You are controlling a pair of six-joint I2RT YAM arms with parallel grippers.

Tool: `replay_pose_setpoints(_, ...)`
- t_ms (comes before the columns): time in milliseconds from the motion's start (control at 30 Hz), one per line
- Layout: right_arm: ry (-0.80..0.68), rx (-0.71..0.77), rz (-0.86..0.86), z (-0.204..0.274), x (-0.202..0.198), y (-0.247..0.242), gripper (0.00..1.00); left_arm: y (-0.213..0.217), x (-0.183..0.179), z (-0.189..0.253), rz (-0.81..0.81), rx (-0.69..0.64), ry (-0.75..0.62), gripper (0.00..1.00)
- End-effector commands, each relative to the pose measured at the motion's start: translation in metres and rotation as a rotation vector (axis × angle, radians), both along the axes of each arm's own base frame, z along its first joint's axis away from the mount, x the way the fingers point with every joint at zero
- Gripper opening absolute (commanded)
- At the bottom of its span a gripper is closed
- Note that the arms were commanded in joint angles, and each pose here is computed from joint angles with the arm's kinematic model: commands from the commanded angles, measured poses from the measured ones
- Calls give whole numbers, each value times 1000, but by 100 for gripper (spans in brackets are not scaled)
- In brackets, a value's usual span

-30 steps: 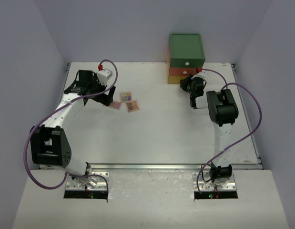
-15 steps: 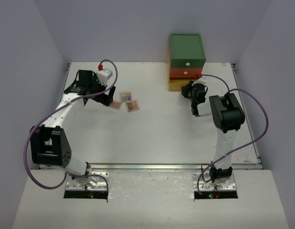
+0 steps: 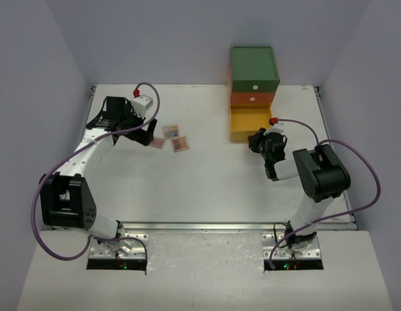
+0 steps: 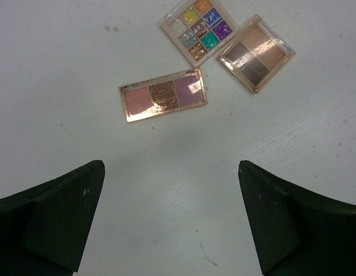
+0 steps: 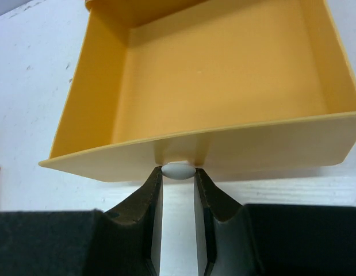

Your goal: Organize the makeup

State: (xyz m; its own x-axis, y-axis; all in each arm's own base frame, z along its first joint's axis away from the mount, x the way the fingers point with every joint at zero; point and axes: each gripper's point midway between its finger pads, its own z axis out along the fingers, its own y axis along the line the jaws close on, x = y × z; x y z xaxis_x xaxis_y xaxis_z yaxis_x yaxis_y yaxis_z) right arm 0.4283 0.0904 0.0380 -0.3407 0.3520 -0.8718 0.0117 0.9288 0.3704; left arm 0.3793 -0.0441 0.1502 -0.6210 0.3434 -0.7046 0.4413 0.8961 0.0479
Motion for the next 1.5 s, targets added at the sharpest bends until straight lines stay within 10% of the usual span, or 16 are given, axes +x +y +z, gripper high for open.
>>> replay_pose_setpoints(0, -66, 57, -3, 24, 2, 6, 57, 1, 0, 16, -7, -16, -54, 100)
replay_pose_setpoints(133, -1, 62, -25, 21, -4, 4, 98, 0, -4, 14, -11, -19, -39, 100)
replay_pose_setpoints(333, -14, -93, -1, 49, -27, 5, 99, 7, -9, 15, -4, -17, -42, 100)
replay_pose_setpoints(700, 106, -340, 474, 128, -45, 168, 99, 65, -9, -10, 164, -77, 9, 100)
replay_pose_setpoints(1033, 387, -480, 601, 36, -11, 301, 99, 99, -30, -24, 228, -35, 23, 100)
replay_pose_setpoints(1467, 422, -517, 542, -24, -4, 311, 99, 100, -35, -30, 220, -29, 22, 100)
